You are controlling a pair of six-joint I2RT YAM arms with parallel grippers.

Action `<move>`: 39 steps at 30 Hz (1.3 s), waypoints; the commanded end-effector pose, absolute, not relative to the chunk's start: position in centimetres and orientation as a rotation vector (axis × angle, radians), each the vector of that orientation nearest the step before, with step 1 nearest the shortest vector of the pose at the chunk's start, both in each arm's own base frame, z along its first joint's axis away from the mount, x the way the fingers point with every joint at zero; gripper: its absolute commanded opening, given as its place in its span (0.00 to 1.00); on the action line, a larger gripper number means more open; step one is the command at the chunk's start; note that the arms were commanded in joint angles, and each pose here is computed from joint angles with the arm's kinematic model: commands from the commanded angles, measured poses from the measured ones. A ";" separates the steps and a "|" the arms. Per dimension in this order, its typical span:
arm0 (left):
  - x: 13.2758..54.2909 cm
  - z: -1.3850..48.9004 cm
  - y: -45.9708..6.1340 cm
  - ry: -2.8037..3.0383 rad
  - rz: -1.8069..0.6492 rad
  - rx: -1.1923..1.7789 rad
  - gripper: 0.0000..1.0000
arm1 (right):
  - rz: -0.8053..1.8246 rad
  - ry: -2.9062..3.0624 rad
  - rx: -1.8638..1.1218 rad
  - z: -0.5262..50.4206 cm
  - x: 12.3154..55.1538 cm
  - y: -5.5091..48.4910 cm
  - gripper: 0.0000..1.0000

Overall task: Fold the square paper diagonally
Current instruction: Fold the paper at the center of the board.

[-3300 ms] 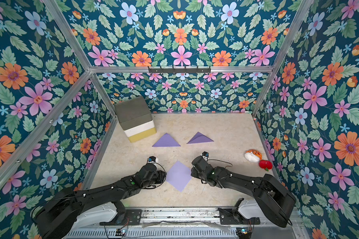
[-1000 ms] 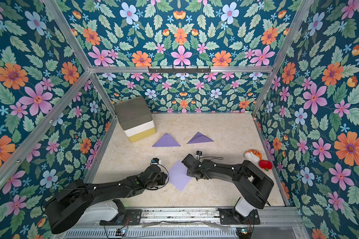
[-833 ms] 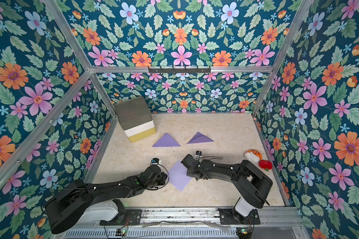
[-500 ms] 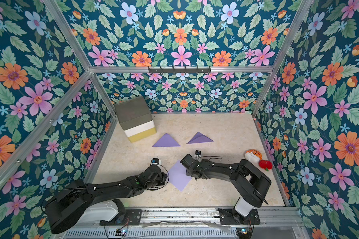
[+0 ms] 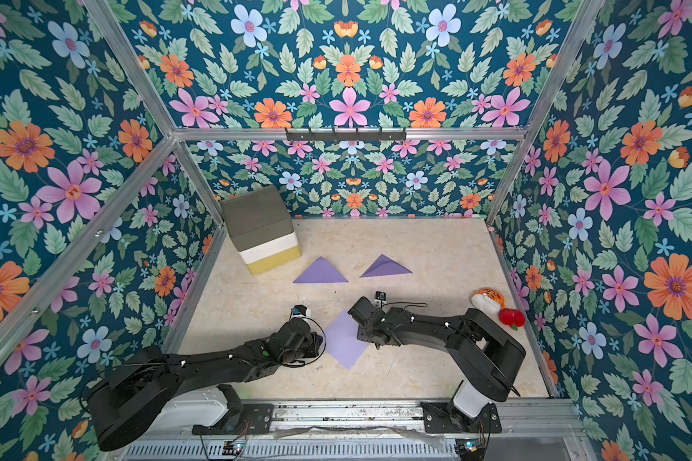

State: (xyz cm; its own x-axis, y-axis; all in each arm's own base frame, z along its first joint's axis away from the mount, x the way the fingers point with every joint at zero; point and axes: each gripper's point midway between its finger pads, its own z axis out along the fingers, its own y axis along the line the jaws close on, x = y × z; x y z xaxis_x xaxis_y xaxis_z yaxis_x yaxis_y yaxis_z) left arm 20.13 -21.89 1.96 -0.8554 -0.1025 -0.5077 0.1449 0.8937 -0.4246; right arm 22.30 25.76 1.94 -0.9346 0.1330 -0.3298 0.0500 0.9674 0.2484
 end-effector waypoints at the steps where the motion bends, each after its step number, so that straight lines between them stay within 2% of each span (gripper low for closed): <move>1: 18.8 -0.1 -19.7 2.615 -0.482 0.051 0.19 | 0.390 2.812 0.124 1.9 21.3 26.2 0.41; 9: 18.9 -0.1 -19.8 2.617 -0.475 0.050 0.19 | 0.740 2.718 0.132 4.9 21.4 29.5 0.43; 14: 18.9 -0.2 -20.0 2.622 -0.475 0.059 0.19 | 0.955 2.640 0.135 6.6 21.4 31.4 0.47; 21: 19.0 -0.1 -19.8 2.608 -0.464 0.061 0.19 | 1.126 2.545 0.171 8.2 21.3 32.1 0.60; 24: 18.9 -0.1 -19.8 2.607 -0.462 0.064 0.19 | 1.159 2.510 0.177 8.8 21.3 32.0 0.69; 27: 18.9 -0.1 -19.8 2.606 -0.463 0.061 0.19 | 1.187 2.493 0.175 9.1 21.2 32.1 0.72; 32: 18.9 -0.2 -19.8 2.610 -0.456 0.063 0.19 | 1.237 2.484 0.179 9.3 21.1 32.7 0.71; 39: 18.9 -0.3 -19.7 2.610 -0.447 0.063 0.18 | 1.334 2.421 0.174 10.7 20.9 33.1 0.57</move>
